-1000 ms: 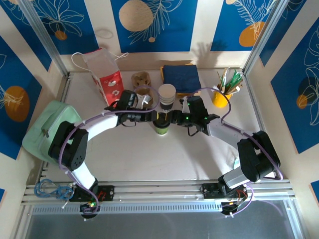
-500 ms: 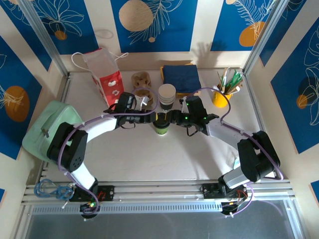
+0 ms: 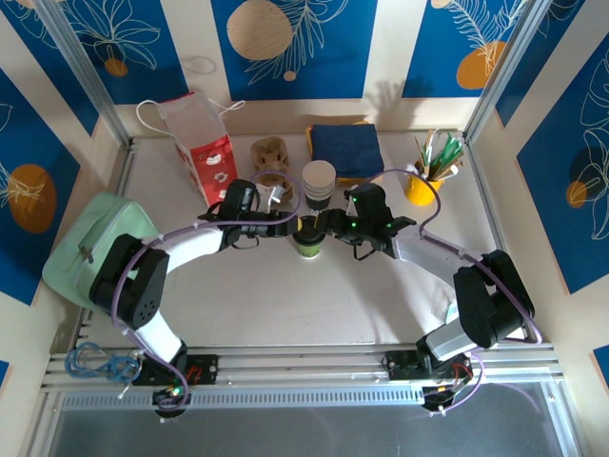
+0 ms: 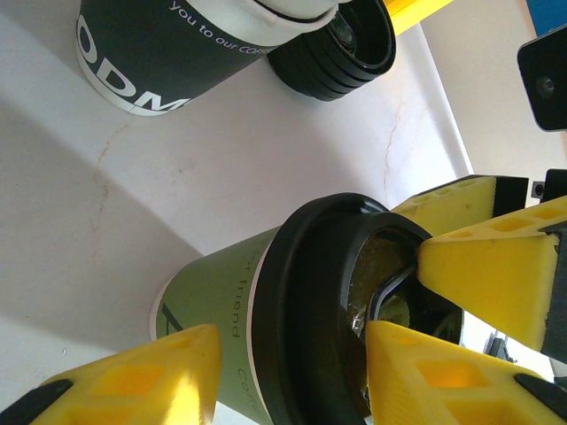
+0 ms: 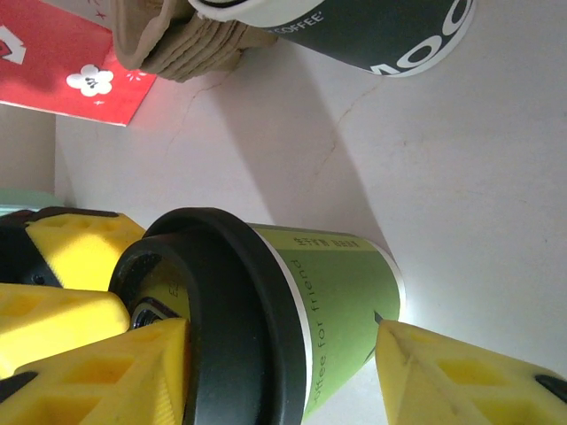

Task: Pack the takeout coffee

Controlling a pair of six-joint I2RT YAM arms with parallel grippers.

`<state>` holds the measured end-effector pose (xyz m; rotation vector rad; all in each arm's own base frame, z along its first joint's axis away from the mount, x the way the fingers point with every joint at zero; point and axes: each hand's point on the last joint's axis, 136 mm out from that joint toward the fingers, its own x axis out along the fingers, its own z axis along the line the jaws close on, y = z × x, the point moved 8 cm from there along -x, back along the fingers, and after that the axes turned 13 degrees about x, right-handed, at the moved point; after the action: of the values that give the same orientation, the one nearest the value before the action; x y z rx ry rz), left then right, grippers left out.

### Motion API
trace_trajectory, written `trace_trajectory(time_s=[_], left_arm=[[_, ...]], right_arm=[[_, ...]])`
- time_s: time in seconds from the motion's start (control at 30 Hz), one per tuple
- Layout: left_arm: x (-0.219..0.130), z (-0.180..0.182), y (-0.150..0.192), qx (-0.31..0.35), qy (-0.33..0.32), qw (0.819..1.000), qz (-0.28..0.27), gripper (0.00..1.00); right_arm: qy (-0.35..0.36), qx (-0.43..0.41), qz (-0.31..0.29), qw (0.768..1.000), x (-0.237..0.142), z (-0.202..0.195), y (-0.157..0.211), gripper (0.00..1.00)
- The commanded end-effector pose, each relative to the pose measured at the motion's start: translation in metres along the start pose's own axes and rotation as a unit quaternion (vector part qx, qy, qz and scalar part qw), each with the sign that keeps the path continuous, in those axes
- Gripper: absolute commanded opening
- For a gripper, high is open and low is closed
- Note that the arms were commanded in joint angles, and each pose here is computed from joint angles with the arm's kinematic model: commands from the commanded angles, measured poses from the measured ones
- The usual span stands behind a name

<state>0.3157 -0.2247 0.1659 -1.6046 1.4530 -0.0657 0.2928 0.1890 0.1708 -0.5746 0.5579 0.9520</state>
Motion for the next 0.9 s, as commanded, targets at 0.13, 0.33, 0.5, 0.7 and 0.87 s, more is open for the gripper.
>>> trace_trajectory(time_s=[0.13, 0.33, 0.5, 0.7, 0.87], left_arm=[[0.004, 0.008, 0.029, -0.030, -0.031, 0.997, 0.060, 0.45], [0.004, 0.000, 0.021, -0.020, -0.025, 0.998, 0.056, 0.45], [0.002, -0.006, 0.013, -0.012, -0.024, 0.998, 0.057, 0.45], [0.002, -0.013, 0.005, -0.001, -0.021, 0.998, 0.057, 0.46], [0.001, -0.019, -0.002, 0.006, -0.018, 0.998, 0.055, 0.46]], right_arm=[[0.110, 0.038, 0.000, 0.993, 0.007, -0.040, 0.017, 0.56], [0.078, 0.019, 0.002, 0.997, 0.006, -0.029, 0.012, 0.57], [0.031, 0.005, 0.021, 0.999, 0.004, -0.009, 0.004, 0.57], [0.003, -0.020, 0.013, 1.000, -0.006, 0.009, 0.000, 0.57], [-0.003, -0.024, 0.007, 1.000, -0.011, 0.012, 0.000, 0.57]])
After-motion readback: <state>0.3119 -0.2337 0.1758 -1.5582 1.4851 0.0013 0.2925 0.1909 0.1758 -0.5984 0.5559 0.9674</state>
